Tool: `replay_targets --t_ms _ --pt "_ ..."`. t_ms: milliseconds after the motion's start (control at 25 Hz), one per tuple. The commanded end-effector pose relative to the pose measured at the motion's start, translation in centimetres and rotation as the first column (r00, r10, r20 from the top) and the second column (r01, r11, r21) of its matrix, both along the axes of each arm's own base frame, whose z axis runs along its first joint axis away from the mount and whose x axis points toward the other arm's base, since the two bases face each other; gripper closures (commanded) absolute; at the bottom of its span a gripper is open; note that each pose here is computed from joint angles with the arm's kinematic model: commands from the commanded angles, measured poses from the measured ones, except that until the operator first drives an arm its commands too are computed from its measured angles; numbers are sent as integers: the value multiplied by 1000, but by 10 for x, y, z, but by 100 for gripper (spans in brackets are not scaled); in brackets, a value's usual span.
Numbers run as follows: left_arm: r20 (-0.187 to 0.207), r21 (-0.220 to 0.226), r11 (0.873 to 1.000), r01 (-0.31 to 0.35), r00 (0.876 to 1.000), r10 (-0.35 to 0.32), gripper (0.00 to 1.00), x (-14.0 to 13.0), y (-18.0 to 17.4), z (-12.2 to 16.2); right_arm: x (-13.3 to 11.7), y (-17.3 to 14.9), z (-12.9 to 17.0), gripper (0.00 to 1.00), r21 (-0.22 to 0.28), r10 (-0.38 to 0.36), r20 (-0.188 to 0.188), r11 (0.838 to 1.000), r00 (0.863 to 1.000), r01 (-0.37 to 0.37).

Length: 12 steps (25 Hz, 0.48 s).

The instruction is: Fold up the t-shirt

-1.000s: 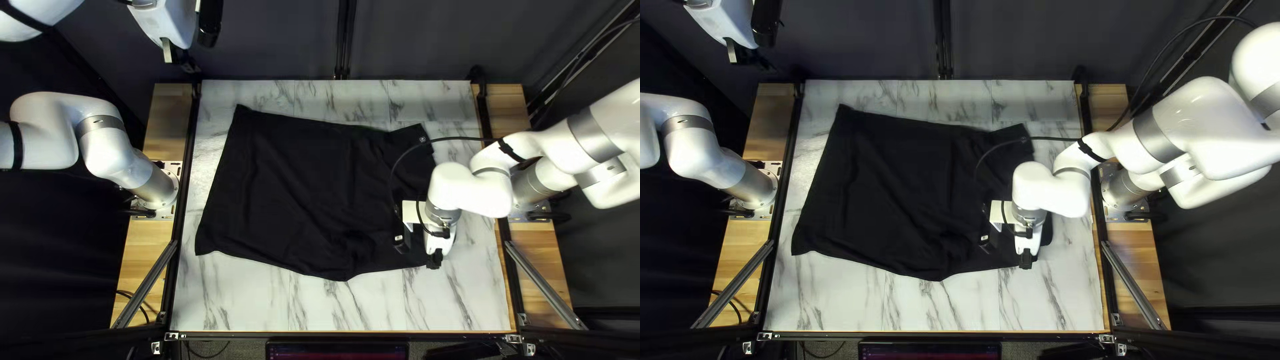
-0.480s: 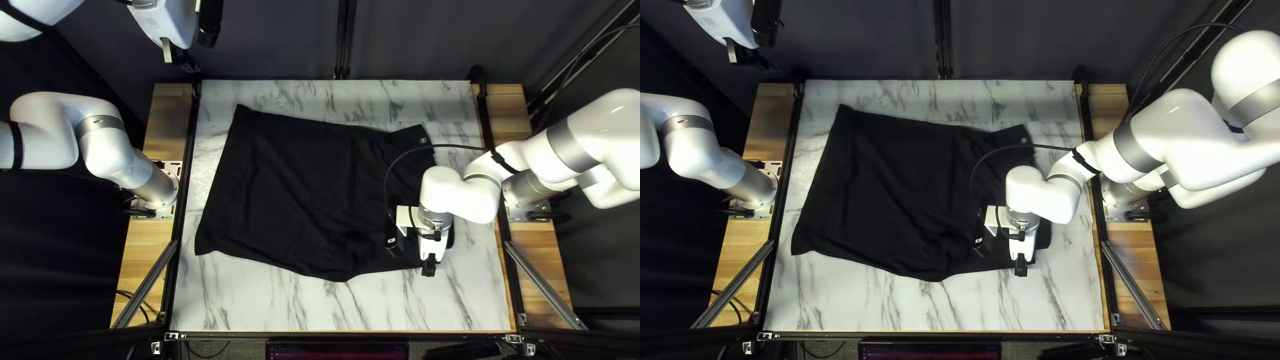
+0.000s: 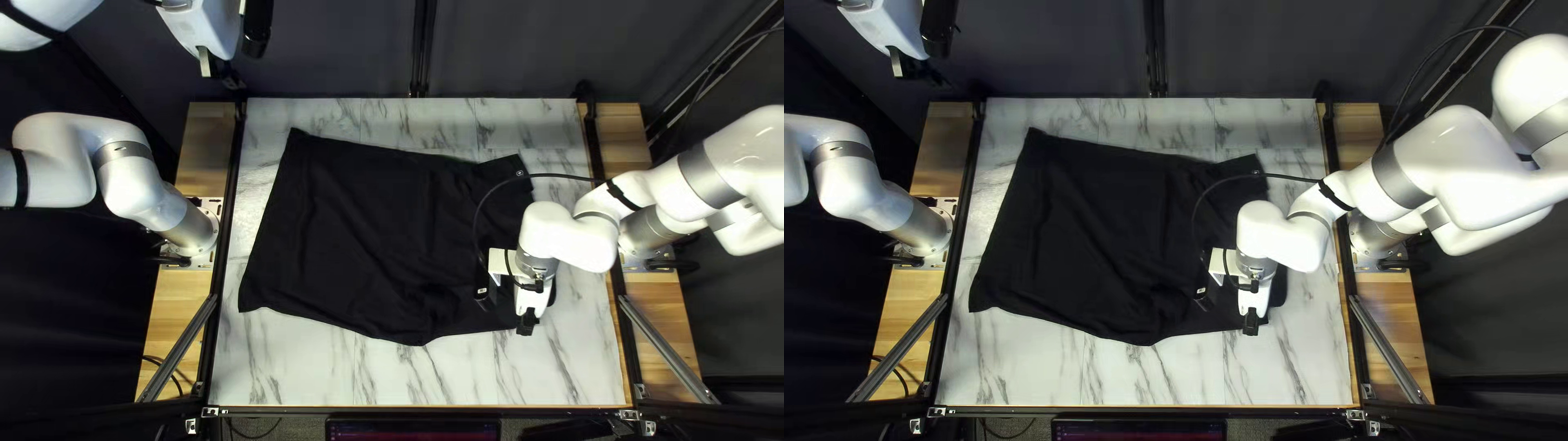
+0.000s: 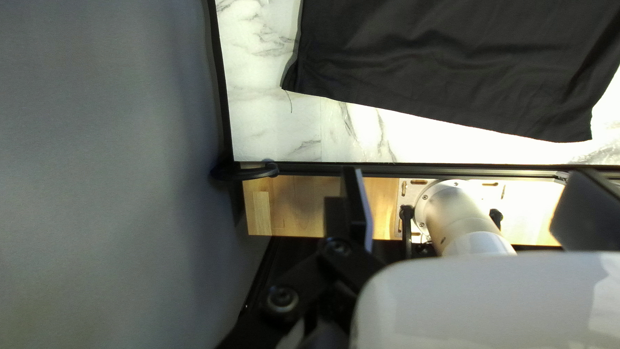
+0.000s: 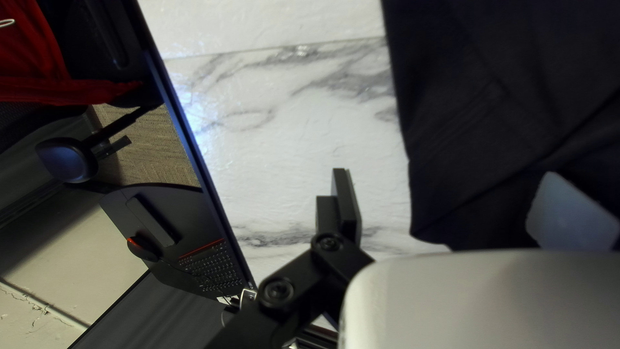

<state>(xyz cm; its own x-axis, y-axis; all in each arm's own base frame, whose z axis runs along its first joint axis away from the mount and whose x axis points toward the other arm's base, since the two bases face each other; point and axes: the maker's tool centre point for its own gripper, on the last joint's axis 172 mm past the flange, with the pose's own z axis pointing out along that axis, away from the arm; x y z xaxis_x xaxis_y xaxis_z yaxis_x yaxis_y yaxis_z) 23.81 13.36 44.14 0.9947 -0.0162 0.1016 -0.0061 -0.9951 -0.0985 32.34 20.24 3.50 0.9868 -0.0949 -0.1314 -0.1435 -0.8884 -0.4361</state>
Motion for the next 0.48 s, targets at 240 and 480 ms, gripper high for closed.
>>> replay_targets --t_ms 240,480 --pt "0 0 1000 0 1000 0 0 0 0 0 5 21 -1 0 -6 18 17 1000 1000 -18" --pt "0 0 1000 0 1000 0 0 0 0 0 -3 28 8 91 -18 8 22 1000 1000 -7"
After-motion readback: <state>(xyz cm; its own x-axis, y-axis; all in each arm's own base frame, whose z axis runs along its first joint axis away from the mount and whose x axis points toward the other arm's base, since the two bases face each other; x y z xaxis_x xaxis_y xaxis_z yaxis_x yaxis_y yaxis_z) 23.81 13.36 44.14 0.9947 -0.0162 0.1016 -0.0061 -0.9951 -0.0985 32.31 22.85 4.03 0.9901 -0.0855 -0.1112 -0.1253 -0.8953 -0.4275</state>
